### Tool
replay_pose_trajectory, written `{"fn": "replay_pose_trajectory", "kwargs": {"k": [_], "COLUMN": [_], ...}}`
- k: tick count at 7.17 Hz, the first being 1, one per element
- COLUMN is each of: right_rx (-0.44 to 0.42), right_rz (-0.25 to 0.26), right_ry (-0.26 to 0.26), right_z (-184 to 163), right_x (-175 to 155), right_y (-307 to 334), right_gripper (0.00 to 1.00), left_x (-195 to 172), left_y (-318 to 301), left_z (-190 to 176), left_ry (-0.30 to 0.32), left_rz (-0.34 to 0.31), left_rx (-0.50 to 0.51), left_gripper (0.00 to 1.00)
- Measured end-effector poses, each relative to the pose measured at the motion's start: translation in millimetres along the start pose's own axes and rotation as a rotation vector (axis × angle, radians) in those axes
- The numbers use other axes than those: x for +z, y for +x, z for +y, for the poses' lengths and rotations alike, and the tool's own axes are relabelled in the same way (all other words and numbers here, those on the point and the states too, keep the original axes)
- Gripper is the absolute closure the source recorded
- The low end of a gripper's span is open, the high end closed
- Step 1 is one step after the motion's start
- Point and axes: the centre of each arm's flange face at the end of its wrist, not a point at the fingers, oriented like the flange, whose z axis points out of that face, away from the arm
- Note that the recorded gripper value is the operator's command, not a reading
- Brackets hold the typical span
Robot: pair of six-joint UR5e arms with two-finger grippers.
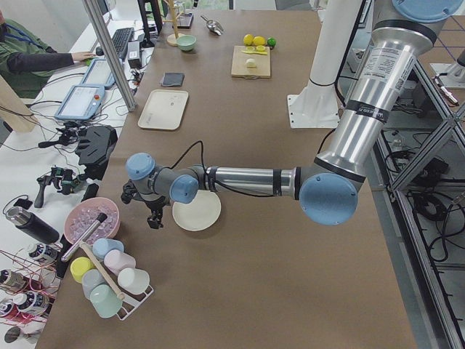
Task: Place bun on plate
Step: 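Reach the left gripper down to the rim of the white plate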
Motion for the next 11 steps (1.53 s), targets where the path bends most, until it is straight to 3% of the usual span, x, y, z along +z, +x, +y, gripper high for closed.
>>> {"fn": "replay_pose_trajectory", "kwargs": {"k": [5,6,8,9,11], "right_rx": [-0.012,-0.015,-0.019,-0.02,-0.024], "right_rz": [0.011,0.011,0.01,0.014,0.017], "right_ry": [0.02,0.022,0.028,0.031,0.036], "right_z": [-5.2,-5.5,-6.7,-7.1,-9.2], "right_x": [-2.4,-2.8,-5.1,-5.5,-5.8], "right_y": [-10.3,-11.7,-14.8,-14.9,-17.6], "right_gripper": [0.0,0.0,0.0,0.0,0.0], "left_x": [47.6,55.3,66.1,69.3,77.1], "left_y": [2.8,5.7,3.7,2.4,4.5], "left_z": [15.9,18.7,27.5,30.2,33.0], "left_ry": [-0.062,-0.073,-0.09,-0.094,-0.101], "left_rz": [0.0,0.0,0.0,0.0,0.001], "left_rx": [0.02,0.026,0.027,0.027,0.035], "left_gripper": [0.08,0.15,0.16,0.26,0.29]}}
